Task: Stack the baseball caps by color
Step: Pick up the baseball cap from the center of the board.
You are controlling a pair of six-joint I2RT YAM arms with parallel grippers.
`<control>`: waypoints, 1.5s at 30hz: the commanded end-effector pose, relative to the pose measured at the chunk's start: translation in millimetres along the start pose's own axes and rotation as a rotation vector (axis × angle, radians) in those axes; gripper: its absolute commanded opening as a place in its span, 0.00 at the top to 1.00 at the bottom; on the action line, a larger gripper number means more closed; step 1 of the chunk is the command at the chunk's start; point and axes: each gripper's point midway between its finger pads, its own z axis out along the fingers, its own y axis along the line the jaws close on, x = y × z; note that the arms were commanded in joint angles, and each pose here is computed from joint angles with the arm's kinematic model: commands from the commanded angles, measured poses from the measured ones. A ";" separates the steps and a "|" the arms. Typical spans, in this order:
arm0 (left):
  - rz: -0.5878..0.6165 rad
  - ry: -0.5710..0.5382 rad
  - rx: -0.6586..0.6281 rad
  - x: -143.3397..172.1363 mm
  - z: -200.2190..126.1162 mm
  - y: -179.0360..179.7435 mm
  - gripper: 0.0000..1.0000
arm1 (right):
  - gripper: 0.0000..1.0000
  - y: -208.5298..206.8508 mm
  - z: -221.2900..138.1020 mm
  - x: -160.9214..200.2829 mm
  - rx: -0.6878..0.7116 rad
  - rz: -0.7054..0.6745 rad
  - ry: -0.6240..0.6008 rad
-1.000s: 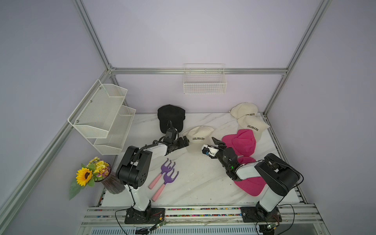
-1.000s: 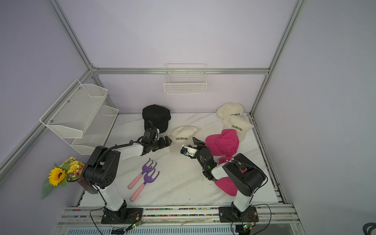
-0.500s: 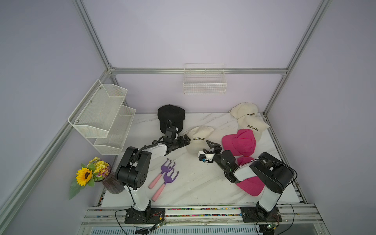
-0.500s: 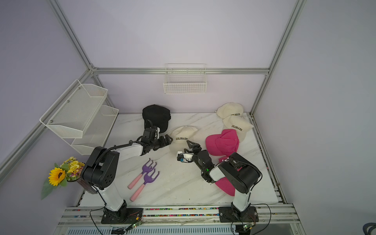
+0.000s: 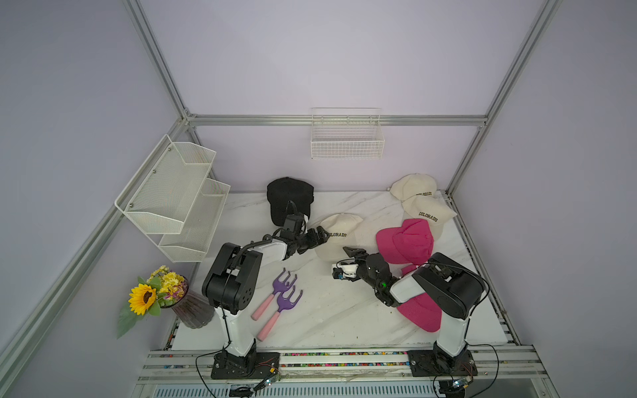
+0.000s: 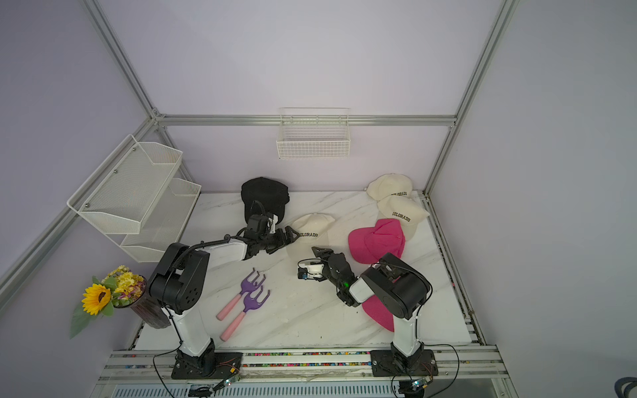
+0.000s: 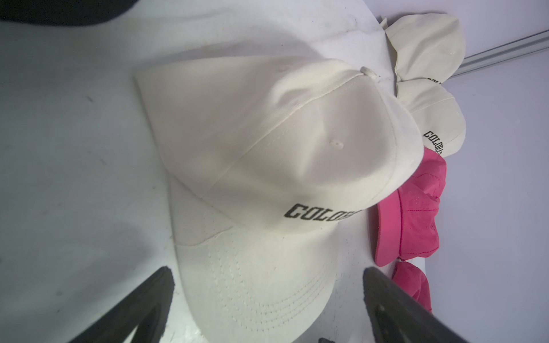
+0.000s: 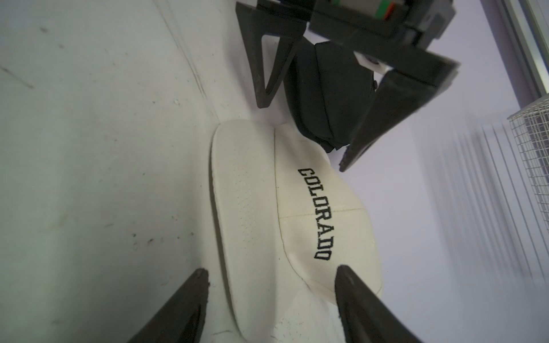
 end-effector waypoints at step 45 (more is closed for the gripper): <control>-0.201 -0.029 0.747 -18.7 -64.9 -149.9 0.85 | 1.00 -114.4 -34.2 -35.2 0.552 -0.021 0.087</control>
